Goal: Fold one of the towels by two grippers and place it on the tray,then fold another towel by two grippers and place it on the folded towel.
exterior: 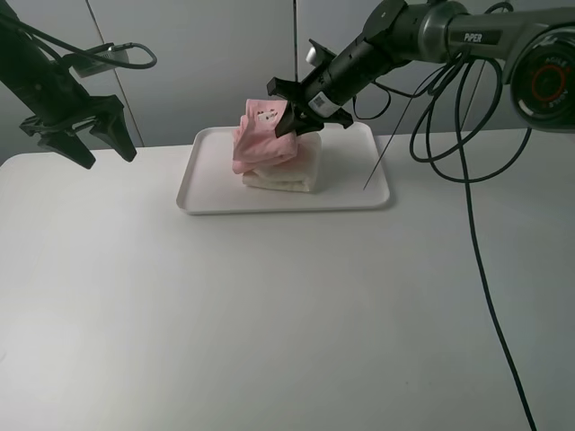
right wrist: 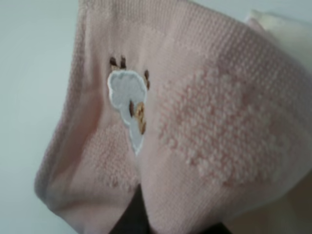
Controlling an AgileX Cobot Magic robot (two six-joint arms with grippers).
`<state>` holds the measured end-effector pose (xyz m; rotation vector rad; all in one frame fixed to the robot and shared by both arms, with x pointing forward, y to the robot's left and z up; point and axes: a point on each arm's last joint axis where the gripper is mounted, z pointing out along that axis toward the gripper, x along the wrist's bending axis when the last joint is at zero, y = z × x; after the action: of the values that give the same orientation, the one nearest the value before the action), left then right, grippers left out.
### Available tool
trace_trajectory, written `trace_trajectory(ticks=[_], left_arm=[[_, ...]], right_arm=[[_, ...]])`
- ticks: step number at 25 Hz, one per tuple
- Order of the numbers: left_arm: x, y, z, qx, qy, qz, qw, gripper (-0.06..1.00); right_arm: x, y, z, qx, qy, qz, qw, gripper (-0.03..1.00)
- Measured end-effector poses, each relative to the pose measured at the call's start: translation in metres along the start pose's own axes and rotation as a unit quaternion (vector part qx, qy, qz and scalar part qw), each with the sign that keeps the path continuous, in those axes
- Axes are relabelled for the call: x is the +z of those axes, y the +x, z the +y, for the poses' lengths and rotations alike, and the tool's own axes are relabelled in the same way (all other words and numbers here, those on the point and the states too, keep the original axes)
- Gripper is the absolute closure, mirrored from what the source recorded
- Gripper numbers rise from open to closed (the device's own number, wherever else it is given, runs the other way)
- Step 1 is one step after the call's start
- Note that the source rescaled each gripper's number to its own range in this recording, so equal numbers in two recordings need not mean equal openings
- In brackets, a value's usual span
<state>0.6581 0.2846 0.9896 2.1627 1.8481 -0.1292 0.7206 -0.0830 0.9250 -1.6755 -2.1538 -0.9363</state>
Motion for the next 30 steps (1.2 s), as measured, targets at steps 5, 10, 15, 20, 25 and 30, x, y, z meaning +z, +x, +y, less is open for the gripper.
trace_trajectory(ticks=[5, 10, 15, 20, 25, 30], left_arm=[[0.000, 0.000, -0.001, 0.001, 0.004, -0.001, 1.000, -0.02], [0.000, -0.001, -0.001, 0.001, 0.005, -0.004, 1.000, -0.02], [0.000, -0.001, -0.001, 0.001, 0.005, -0.004, 1.000, -0.02], [0.000, -0.001, -0.001, 0.000, 0.004, -0.005, 1.000, -0.02], [0.000, -0.001, -0.001, 0.000, 0.005, -0.007, 1.000, -0.02], [-0.017, -0.008, -0.002, 0.010, -0.013, -0.012, 1.000, -0.02]], right_arm=[[0.011, -0.012, -0.006, 0.021, 0.014, -0.021, 0.999, 0.89], [0.016, -0.021, -0.009, 0.026, 0.022, -0.051, 0.998, 0.55], [0.016, -0.021, -0.011, 0.025, 0.036, -0.054, 0.998, 0.12], [-0.004, -0.015, -0.009, -0.014, 0.044, -0.093, 0.995, 0.01], [-0.069, 0.011, 0.005, -0.073, 0.003, -0.172, 0.982, 0.01], [-0.151, 0.048, 0.008, -0.110, -0.047, -0.241, 0.963, 0.01]])
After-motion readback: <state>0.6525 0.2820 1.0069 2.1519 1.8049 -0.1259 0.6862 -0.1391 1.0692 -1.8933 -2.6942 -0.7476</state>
